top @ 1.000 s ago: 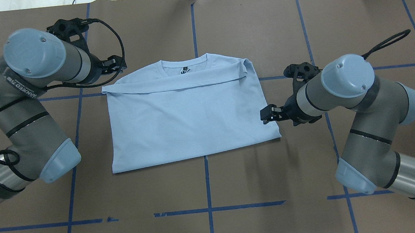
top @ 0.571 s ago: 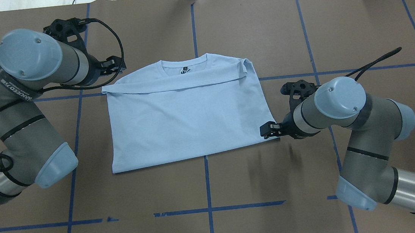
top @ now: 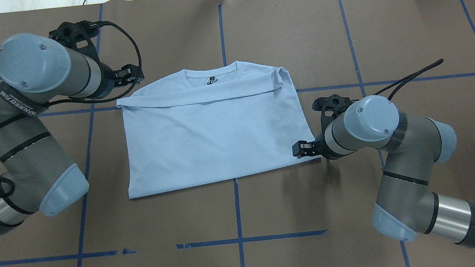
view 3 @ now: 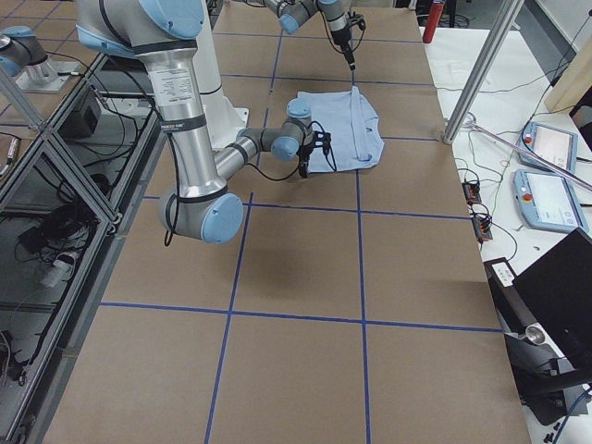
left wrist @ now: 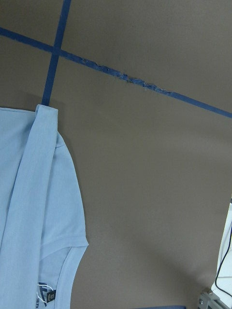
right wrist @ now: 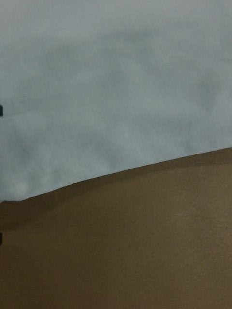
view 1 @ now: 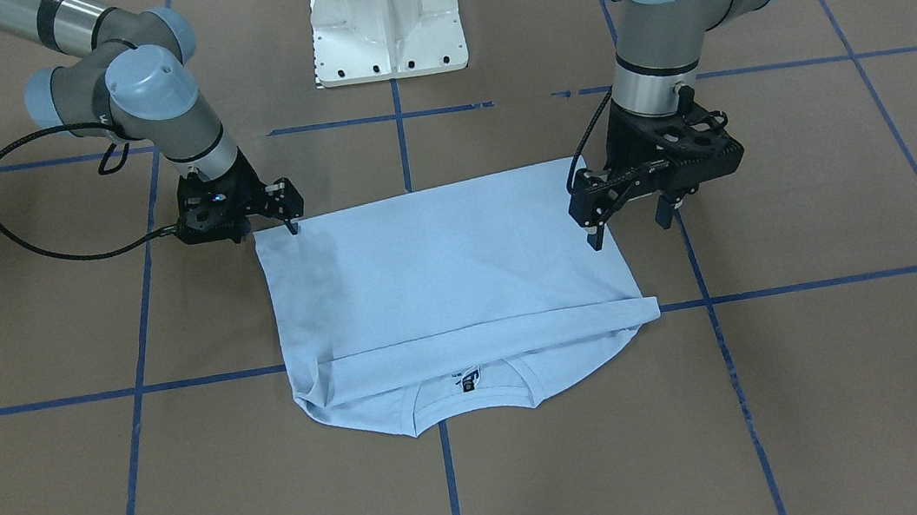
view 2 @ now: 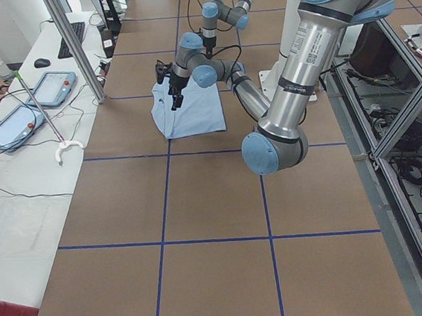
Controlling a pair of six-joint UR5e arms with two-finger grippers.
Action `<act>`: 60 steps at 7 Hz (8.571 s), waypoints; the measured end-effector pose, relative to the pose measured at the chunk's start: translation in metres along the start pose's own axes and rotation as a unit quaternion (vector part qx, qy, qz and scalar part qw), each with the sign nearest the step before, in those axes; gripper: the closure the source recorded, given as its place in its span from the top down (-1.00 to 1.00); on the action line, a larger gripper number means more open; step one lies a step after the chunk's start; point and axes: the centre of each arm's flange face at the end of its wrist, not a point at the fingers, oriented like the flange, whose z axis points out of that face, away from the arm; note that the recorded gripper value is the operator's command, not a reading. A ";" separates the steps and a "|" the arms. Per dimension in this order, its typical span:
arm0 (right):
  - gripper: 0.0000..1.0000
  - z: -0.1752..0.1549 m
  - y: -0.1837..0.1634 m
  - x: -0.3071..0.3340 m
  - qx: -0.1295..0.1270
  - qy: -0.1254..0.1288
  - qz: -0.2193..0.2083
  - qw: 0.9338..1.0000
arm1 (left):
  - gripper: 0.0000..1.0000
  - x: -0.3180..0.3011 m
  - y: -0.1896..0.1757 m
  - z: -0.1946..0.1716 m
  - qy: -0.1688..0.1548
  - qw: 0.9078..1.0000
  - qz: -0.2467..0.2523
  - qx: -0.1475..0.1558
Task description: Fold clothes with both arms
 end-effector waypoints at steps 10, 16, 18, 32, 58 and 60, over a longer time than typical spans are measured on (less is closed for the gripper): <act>-1.00 -0.063 0.161 0.077 -0.113 0.004 -0.046 0.993 | 1.00 0.003 0.005 0.000 0.001 1.000 0.004 0.001; 1.00 -0.089 0.252 0.053 -0.159 -0.013 -0.031 0.987 | 1.00 0.018 0.049 -0.002 0.017 0.999 0.027 -0.025; 1.00 -0.132 0.195 0.033 -0.109 -0.067 0.012 0.992 | 0.98 0.037 0.115 0.004 0.027 0.996 -0.010 -0.090; 1.00 -0.167 0.094 0.021 -0.008 -0.114 0.079 0.990 | -0.22 0.049 0.304 0.044 -0.065 0.955 -0.223 -0.183; 1.00 -0.104 0.019 -0.048 0.037 -0.083 0.020 0.996 | 1.00 0.010 -0.124 0.143 0.080 0.996 -0.003 0.031; 1.00 -0.088 0.017 -0.102 0.047 -0.035 -0.069 0.996 | 1.00 -0.022 -0.101 0.079 0.063 0.998 0.025 0.009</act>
